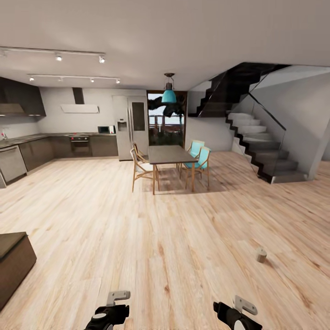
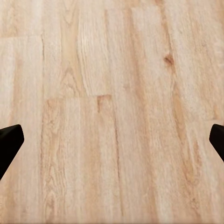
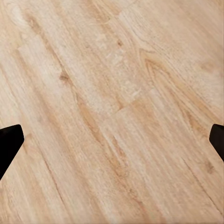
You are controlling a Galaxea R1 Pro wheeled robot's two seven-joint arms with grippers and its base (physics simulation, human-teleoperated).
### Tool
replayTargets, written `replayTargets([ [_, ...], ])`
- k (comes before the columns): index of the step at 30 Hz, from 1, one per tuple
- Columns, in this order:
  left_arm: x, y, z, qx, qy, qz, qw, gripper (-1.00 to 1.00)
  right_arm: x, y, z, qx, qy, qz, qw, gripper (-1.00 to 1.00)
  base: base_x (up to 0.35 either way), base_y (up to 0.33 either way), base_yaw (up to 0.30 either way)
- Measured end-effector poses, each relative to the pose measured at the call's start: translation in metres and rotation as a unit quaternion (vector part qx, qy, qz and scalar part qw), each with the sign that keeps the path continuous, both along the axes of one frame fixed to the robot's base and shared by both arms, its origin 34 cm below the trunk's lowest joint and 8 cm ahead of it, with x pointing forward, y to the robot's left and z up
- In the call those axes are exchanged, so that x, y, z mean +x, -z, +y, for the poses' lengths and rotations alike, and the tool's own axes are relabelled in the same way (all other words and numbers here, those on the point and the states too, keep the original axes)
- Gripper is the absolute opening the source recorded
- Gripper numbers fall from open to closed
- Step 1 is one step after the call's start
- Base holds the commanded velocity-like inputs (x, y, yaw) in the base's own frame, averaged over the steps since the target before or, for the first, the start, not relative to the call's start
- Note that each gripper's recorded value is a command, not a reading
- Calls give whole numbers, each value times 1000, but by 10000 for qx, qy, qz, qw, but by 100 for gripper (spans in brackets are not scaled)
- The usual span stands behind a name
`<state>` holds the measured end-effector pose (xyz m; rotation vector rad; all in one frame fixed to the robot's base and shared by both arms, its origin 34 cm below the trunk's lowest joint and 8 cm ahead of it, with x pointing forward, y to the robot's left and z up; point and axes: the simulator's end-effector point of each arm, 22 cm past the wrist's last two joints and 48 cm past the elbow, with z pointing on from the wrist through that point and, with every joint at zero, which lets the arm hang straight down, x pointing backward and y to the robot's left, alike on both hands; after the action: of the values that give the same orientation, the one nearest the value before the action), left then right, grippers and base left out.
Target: Place each of the two pumpkins and all three candles from the living room inside a cabinet in the living room (use any cabinet), then make sure every cabinet is closed, and position the cauldron so it is next to a table in the living room.
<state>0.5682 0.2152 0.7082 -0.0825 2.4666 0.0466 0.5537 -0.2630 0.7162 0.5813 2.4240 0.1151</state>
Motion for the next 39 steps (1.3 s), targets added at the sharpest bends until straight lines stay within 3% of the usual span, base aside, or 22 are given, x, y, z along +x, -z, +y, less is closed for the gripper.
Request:
replayTargets([
  [11, -1, 2, -1, -10, 6, 16, 10000, 100, 0, 1, 1, 10, -9, -12, 10000, 100, 92, 41, -61],
  [39, -1, 2, 0, 0, 10, 21, 10000, 100, -1, 1, 0, 8, -11, 11, 10000, 100, 298, 70, -283],
])
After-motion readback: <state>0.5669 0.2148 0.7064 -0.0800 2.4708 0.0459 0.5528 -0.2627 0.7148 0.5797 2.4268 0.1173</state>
